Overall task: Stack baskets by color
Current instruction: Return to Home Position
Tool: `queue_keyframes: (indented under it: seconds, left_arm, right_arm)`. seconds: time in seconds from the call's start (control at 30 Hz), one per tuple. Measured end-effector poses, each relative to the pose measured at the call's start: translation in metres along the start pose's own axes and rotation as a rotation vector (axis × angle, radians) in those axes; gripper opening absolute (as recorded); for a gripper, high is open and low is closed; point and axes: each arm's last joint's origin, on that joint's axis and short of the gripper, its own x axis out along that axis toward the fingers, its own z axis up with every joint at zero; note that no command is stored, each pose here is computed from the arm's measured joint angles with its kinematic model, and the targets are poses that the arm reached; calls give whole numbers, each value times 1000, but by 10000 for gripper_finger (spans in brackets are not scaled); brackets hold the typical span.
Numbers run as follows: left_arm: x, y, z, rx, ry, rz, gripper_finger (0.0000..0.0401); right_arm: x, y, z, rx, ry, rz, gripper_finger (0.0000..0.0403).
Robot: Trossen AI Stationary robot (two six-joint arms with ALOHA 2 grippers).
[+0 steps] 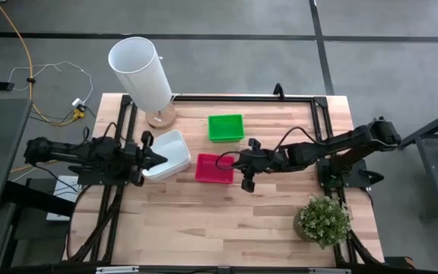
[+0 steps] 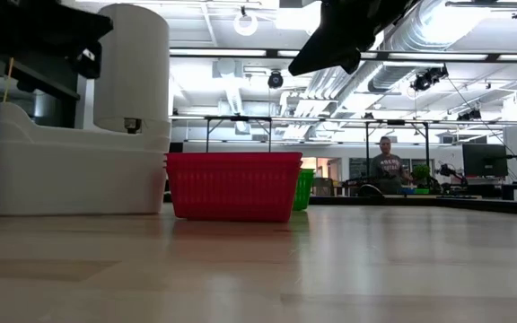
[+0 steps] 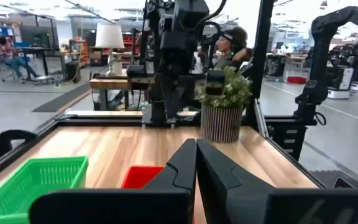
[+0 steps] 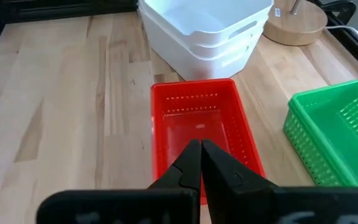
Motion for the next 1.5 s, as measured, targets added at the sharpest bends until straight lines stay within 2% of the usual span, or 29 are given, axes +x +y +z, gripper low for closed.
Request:
queue_keyframes:
  seconds: [0.3, 0.47, 0.67, 0.83, 1.03, 1.17, 1.3, 1.5]
  left_arm:
    - [-6, 1, -37, -56, 8, -12, 0]
    - [-12, -1, -34, -65, -23, -23, 0]
    - [-14, -2, -34, -67, -28, -23, 0]
    - [-14, -3, -36, -66, -8, -11, 0]
    - [-14, -3, -37, -70, 10, -10, 0]
    - [-14, -2, -39, -81, 25, 7, 0]
    - [-14, -2, -39, -98, 25, 12, 0]
    - [-14, -2, -39, -98, 24, 13, 1]
  right_arm:
    - [-4, 15, -3, 26, 3, 40, 0]
    - [-10, 20, -5, 14, 15, 54, 0]
    - [-30, 11, -9, 24, 8, 4, 0]
    - [-50, -4, -48, 110, -130, 77, 0]
    - [-75, -30, -92, 245, -286, 107, 0]
    - [-83, -38, -112, 272, -375, 124, 0]
    - [-84, -42, -130, 246, -433, 132, 0]
    - [-86, -52, -162, 240, -463, 131, 0]
